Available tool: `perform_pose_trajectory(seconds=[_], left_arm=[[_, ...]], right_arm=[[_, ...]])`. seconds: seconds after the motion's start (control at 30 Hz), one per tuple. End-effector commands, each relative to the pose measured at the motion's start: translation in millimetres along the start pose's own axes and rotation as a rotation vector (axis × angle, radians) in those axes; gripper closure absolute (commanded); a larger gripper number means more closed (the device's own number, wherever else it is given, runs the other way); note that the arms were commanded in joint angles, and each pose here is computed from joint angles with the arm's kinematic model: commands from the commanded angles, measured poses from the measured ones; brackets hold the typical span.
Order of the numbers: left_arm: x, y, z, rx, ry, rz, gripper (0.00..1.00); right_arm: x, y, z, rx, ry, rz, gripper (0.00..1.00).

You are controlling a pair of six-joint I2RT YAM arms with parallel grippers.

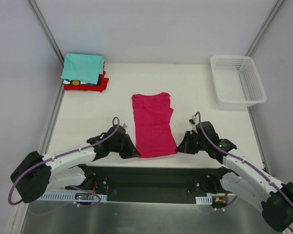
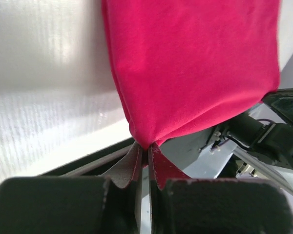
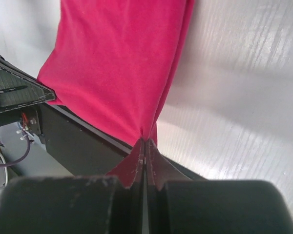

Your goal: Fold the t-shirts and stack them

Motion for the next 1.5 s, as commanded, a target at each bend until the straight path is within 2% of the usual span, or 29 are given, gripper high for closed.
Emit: perform_pose_trajectory(seconds=[0.0, 0.23, 0.5, 0.97, 1.47], left_arm=[[25, -12, -12, -0.014, -0.070, -0.056, 1.00], [58, -49, -36, -0.086, -0.171, -0.040, 1.00], [62, -61, -58, -0.129, -0.217, -0.074, 1.00], [78, -55, -107, -0.118, -0.288, -0.079, 1.00], [66, -67, -158, -0.150, -0.286, -0.104, 1.00]], right_arm=[[27, 20, -14, 0.011, -0.053, 0.024, 1.00], [43, 46, -35, 0.051, -0.109, -0.004, 1.00], [39, 64, -58, 0.100, -0.135, 0.011, 1.00], [27, 82, -97, 0.133, -0.165, 0.020, 1.00], [15, 81, -146, 0.126, -0.185, 0.047, 0.99]])
Point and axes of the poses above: each gripper's point midway between its finger pads, its own x axis back along the fingers, its own y axis along the line the jaws close on, z = x × y, the point moved 4 cm from there along x, back along the fingers, and after that the axes turned 11 degrees about -x, right-handed, at the moved point
